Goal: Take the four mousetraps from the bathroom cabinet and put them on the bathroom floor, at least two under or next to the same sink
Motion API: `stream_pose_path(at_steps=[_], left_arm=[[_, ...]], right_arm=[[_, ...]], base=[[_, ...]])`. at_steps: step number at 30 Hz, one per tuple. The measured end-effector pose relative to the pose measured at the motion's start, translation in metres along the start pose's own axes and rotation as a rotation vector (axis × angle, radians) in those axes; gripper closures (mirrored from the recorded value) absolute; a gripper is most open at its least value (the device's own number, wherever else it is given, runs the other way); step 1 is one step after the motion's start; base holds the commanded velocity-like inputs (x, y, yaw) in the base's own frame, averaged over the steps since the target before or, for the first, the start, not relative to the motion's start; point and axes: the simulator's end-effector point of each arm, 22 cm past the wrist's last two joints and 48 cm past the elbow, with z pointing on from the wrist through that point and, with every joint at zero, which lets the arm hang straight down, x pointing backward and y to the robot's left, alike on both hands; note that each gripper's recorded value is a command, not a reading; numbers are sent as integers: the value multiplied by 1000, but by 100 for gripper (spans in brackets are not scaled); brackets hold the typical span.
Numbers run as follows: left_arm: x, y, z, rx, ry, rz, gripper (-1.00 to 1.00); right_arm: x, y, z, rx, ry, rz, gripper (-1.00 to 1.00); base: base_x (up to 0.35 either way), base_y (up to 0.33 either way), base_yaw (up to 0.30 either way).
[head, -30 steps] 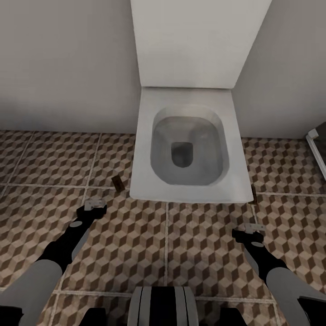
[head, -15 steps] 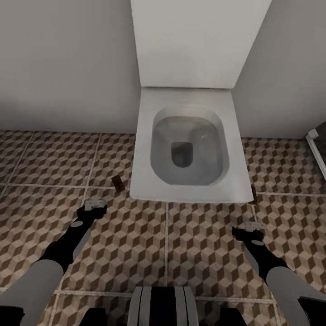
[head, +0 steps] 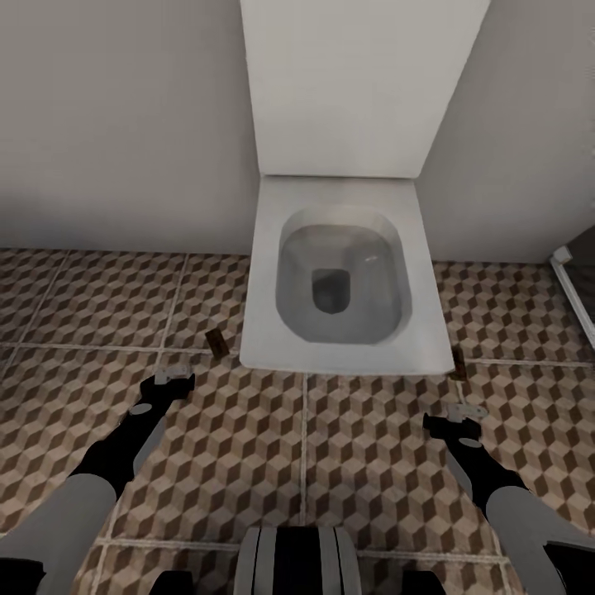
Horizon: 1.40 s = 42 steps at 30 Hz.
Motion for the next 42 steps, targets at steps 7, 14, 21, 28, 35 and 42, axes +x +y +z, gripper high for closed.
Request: stream_pose_path(at_steps=[7,14,21,28,35,42], left_arm=[[-18,2,-8,2,-26,-5,-100],[-36,4,-16,3,-53,-11,-100],[-55,5,-25,4,-82,-16,-100],[-73,8,-34,4,-109,-21,-100],[-90,10,-44,3,-136,-27,-100],[-107,13,-55,2,-163,-35,-100]], right_arm=[[-17,-3,-8,0,-28,10,-100],[-35,-6,-16,0,-57,20,-100],[-58,-10,-25,1,-97,31,-100],[-78,-14,-35,2,-133,42,-100],[-94,-17,-45,2,-160,52,-100],[-110,-20,-55,2,-186,60,-100]], base=[[0,0,0],[0,0,0],[0,0,0],[0,0,0],[0,0,0],[0,0,0]])
